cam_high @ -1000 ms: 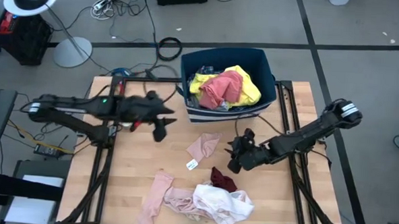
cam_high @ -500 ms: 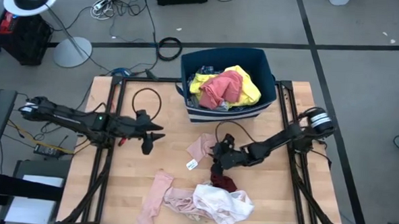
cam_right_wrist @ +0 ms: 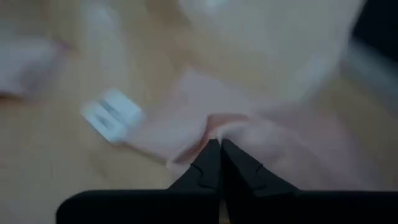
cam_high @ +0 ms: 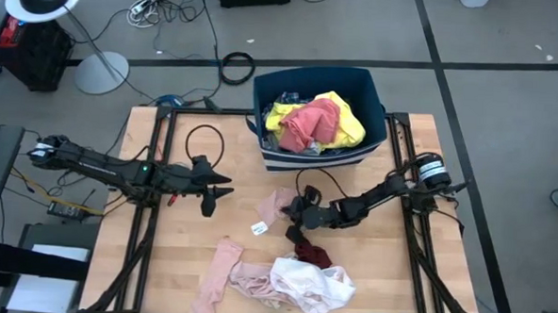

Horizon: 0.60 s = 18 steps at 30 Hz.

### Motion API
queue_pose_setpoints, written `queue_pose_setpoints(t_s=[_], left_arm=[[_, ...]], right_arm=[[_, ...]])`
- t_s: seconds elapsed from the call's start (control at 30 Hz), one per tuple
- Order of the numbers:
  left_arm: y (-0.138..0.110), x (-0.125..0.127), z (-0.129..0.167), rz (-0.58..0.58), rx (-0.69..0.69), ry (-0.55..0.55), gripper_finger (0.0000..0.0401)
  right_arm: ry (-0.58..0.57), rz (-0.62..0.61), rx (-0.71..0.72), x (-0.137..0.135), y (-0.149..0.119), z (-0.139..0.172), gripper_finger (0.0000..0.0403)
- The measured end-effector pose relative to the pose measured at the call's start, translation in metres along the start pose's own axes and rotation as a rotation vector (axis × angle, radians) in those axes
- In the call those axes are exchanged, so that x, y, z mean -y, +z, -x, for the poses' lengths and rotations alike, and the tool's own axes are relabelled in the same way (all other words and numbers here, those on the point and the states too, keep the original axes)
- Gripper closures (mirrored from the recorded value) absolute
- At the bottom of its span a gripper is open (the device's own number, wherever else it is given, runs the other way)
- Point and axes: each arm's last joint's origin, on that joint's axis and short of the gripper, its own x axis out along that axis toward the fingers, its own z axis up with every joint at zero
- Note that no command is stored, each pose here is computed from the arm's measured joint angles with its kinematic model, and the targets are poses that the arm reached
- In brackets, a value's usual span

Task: Sort clothes
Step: Put the top light pink sock into the blue laundry bin

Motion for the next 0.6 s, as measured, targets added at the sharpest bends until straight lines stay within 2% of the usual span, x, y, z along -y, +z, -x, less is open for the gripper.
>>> queue_pose_setpoints(t_s=[0.1, 0.23, 0.47, 0.6], left_arm=[[0.001, -0.001, 0.0, -0.017, 0.01, 0.015, 0.0236], [0.001, 0.0, 0.0, -0.021, 0.019, 0.017, 0.0236], [0.003, 0.0, 0.0, -0.018, 0.034, 0.01, 0.0236], [0.004, 0.001, 0.0, -0.014, 0.043, 0.005, 0.0236]], right_arm=[[0.049, 0.042, 0.111, -0.008, 0.035, 0.019, 0.0399], [0.058, 0.096, 0.199, -0.009, 0.077, 0.047, 0.0401], [-0.038, 0.252, 0.305, 0.0, 0.158, 0.099, 0.0401], [-0.132, 0.327, 0.367, 0.013, 0.21, 0.125, 0.0402]])
